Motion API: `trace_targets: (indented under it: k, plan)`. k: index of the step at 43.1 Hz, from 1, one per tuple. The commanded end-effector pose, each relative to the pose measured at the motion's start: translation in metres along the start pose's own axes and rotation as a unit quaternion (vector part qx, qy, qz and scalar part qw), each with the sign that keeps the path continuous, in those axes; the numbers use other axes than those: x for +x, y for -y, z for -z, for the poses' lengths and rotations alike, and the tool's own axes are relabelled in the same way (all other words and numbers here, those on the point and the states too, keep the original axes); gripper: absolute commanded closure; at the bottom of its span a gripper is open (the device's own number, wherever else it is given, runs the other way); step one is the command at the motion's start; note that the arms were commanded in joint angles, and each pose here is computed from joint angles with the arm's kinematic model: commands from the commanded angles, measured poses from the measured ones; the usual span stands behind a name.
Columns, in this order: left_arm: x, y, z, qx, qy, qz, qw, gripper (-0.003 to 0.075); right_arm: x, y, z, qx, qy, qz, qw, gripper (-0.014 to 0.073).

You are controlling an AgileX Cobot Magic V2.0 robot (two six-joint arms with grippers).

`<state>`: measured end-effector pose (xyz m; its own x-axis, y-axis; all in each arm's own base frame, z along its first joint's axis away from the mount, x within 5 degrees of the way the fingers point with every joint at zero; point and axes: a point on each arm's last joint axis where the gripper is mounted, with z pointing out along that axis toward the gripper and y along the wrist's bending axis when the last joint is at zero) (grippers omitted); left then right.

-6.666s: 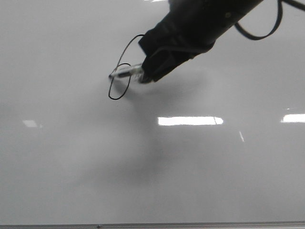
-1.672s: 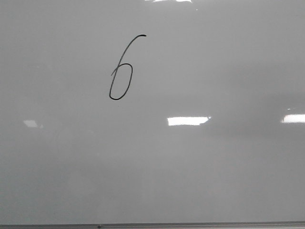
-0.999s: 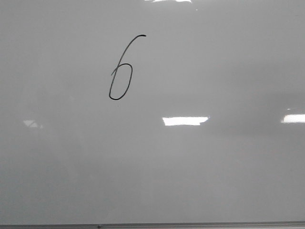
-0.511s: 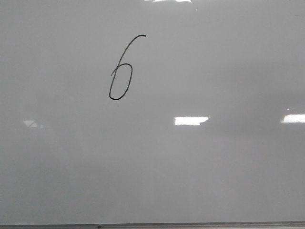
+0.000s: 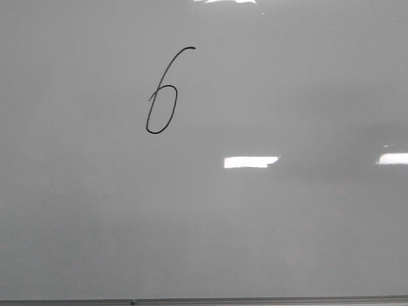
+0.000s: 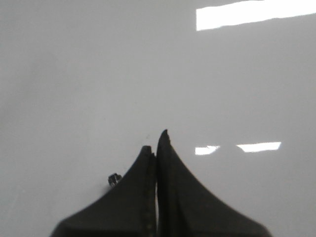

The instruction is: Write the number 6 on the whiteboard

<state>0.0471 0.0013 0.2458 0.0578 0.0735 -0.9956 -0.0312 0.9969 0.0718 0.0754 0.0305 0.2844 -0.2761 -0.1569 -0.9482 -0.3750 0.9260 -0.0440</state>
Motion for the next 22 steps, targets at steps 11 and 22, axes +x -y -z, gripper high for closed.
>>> trace_targets:
  k: [11,22]
  plan:
    - [0.042,0.005,-0.006,0.022,-0.014,0.046,0.999,0.0741,-0.014,0.003,0.003,0.017,0.043,-0.006,0.999,0.0655]
    - [0.044,0.007,-0.005,0.034,-0.025,0.054,0.998,0.0741,-0.014,0.003,0.003,0.017,0.043,-0.006,0.999,0.0655]
